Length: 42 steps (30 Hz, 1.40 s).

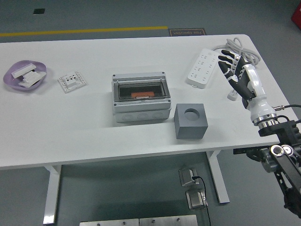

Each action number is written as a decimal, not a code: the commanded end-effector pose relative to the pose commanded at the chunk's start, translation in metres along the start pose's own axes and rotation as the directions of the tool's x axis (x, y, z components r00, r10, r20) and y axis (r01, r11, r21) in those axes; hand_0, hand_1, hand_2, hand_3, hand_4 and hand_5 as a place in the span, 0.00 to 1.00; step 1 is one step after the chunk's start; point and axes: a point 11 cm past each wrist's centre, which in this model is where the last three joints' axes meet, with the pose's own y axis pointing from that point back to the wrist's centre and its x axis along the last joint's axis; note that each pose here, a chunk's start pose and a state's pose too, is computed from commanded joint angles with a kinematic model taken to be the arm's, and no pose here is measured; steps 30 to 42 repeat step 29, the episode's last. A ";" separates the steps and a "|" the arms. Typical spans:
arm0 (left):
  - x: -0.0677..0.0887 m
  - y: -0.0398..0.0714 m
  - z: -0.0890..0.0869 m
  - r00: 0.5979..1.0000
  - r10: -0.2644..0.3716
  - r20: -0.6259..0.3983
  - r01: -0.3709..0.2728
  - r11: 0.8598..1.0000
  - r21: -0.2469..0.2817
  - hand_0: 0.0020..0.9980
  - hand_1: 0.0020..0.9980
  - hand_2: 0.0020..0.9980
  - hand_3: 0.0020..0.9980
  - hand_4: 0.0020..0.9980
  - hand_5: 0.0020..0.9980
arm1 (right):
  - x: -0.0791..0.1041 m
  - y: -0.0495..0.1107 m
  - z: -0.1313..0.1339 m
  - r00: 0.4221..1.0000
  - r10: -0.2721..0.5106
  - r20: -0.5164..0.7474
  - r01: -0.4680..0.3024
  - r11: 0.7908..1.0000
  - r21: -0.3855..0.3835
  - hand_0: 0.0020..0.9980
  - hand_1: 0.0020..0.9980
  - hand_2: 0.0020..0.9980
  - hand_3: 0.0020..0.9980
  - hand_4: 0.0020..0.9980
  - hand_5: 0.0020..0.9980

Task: Pick up the cylinder from the cube,place it in the box,flap close box

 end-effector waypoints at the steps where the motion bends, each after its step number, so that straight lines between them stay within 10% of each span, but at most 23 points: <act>1: 0.000 0.000 -0.001 1.000 -0.001 0.000 0.001 1.000 0.001 0.63 0.64 0.61 0.62 0.66 0.26 | -0.001 -0.001 -0.001 1.000 -0.002 -0.003 0.002 1.000 0.003 0.80 0.78 0.79 0.81 0.88 0.67; 42: 0.004 0.000 0.003 1.000 0.005 -0.017 -0.005 1.000 -0.009 0.63 0.64 0.61 0.62 0.66 0.26 | -0.003 0.012 0.001 0.997 0.042 0.067 -0.045 0.998 0.051 0.80 0.79 0.80 0.83 0.87 0.65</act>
